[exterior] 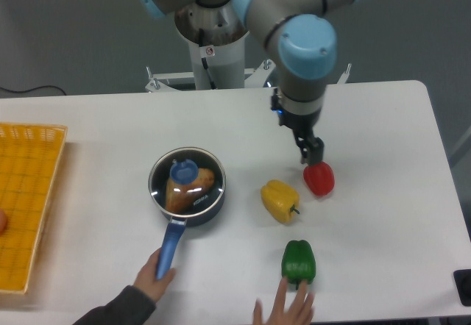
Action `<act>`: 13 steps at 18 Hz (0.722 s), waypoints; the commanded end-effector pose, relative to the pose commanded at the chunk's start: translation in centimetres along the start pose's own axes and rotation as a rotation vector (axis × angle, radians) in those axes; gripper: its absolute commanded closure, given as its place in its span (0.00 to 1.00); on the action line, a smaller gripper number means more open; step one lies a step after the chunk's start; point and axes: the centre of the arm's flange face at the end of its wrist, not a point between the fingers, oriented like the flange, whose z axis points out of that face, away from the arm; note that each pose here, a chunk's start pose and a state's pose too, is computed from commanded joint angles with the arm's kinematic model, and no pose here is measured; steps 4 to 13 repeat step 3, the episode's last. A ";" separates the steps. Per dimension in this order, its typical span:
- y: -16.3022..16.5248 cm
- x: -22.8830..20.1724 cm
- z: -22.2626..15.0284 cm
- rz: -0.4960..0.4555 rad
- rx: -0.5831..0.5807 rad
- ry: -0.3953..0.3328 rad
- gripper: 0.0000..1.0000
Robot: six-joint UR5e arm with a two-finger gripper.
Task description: Close the pot lid
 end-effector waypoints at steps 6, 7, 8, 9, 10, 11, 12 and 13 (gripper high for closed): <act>1.8 -1.1 0.1 -0.003 0.034 -0.011 0.00; 1.8 -1.1 0.1 -0.003 0.034 -0.011 0.00; 1.8 -1.1 0.1 -0.003 0.034 -0.011 0.00; 1.8 -1.1 0.1 -0.003 0.034 -0.011 0.00; 1.8 -1.1 0.1 -0.003 0.034 -0.011 0.00; 1.8 -1.1 0.1 -0.003 0.034 -0.011 0.00; 1.8 -1.1 0.1 -0.003 0.034 -0.011 0.00; 1.8 -1.1 0.1 -0.003 0.034 -0.011 0.00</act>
